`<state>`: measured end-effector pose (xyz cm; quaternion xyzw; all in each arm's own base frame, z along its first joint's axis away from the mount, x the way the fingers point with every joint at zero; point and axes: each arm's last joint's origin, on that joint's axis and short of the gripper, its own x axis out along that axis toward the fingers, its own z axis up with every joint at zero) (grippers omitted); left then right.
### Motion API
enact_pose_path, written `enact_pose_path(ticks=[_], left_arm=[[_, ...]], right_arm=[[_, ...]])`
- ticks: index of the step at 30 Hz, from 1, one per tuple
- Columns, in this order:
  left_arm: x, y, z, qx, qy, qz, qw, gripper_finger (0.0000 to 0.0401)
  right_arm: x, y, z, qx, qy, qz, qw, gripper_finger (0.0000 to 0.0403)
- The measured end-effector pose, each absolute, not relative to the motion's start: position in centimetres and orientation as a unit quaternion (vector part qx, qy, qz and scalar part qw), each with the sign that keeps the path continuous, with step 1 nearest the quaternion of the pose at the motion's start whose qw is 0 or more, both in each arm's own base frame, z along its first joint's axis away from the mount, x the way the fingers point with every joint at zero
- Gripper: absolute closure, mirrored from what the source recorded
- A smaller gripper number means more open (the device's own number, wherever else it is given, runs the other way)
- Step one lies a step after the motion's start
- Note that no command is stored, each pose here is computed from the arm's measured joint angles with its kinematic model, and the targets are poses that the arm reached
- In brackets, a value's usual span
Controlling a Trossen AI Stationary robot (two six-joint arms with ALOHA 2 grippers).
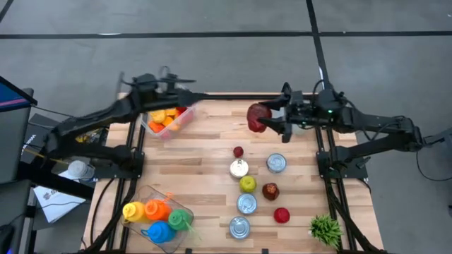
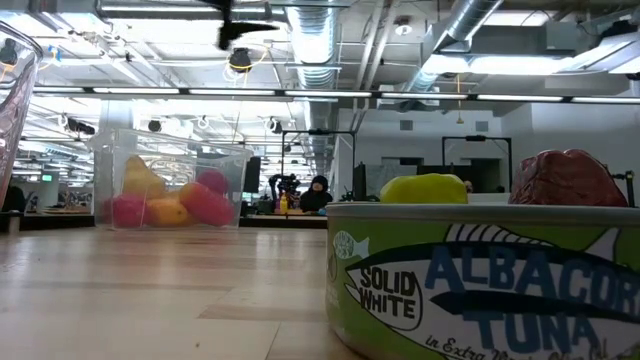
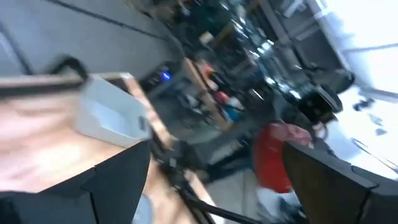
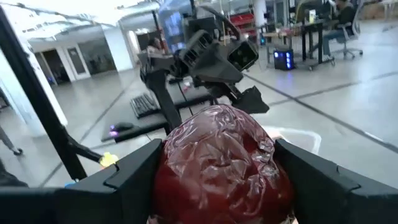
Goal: Pick & Place Food Item
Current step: Put the red apple into the white bin
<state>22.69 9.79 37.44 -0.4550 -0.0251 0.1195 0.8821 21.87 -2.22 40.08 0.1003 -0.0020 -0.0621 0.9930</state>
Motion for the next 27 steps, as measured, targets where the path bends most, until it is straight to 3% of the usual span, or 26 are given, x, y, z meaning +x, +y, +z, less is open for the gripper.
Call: enact_pose_path(ticks=[11, 27], left_arm=[[32.0, 8.2, 33.1, -0.472, -0.034, -0.043, 0.88, 0.0051], [33.3, 6.1, 33.6, -0.398, -0.097, -0.11, 0.906, 0.0051]], right_arm=[[23.6, -2.6, 39.4, 0.09, 0.001, -0.066, 0.994, 0.0117], [24.3, -3.0, 39.3, 0.087, -0.011, -0.071, 0.994, 0.0117]])
